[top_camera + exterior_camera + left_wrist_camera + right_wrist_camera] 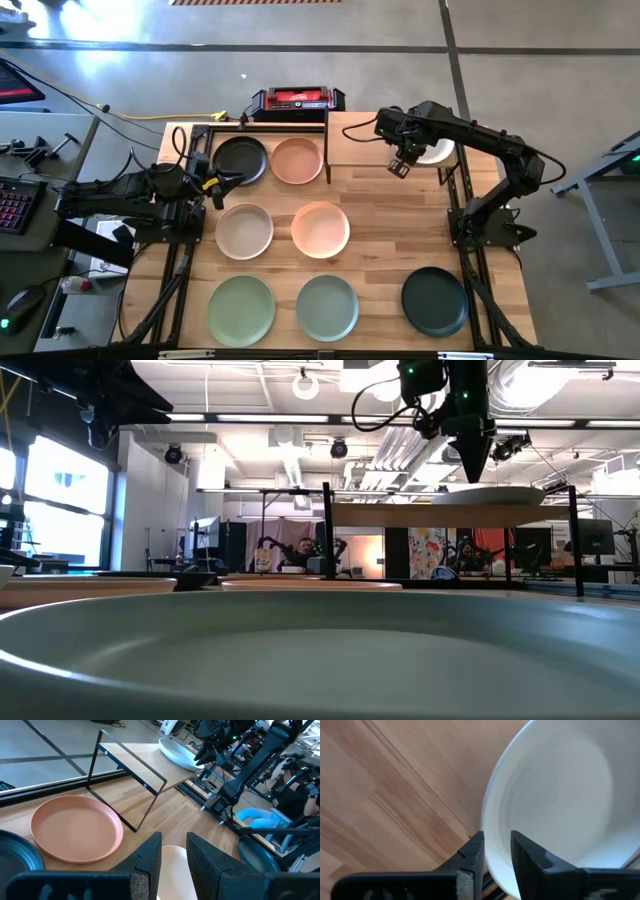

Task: Place and stack plates onto a shelf
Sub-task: Stack the black plate on top of the white plate on the shelf

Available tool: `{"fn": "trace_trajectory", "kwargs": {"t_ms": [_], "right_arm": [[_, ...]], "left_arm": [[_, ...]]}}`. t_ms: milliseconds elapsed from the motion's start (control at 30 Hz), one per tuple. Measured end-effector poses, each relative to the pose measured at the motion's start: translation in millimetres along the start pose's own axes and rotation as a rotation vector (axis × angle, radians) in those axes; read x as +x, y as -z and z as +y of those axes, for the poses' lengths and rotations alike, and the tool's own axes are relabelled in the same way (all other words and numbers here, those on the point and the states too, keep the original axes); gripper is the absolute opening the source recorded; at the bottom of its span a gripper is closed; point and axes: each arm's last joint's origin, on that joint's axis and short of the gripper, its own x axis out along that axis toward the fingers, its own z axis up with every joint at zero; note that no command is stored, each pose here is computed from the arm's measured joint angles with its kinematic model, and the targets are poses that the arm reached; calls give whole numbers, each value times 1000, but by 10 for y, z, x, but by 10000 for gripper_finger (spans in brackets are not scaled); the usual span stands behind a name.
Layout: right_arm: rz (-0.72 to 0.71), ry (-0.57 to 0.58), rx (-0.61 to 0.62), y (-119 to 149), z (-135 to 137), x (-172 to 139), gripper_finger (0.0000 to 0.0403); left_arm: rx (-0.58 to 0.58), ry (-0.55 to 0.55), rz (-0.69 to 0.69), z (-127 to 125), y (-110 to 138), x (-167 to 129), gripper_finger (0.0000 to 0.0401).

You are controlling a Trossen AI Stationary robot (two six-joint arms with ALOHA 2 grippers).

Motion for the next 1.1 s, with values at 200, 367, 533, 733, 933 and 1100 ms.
{"fn": "trace_trajectory", "kwargs": {"t_ms": [200, 367, 533, 733, 933, 1100], "right_arm": [[-51, -157, 31, -32, 33, -209, 71], [-131, -315, 88, -55, 119, -483, 71], [-228, -412, 90, -55, 302, -729, 71], [-320, -488, 75, -6, 564, -957, 71], [-365, -536, 43, 80, 826, -1072, 71], [-390, -560, -10, 157, 989, -1136, 71]], "left_arm": [[-52, 61, 33, -22, 4, 0, 78], [-69, 173, 47, -106, -55, 16, 78], [-45, 166, 116, -242, -218, 37, 78], [65, 48, 256, -400, -412, 104, 78], [215, -117, 383, -421, -384, 272, 78], [252, -278, 508, -315, -277, 501, 78]]}}
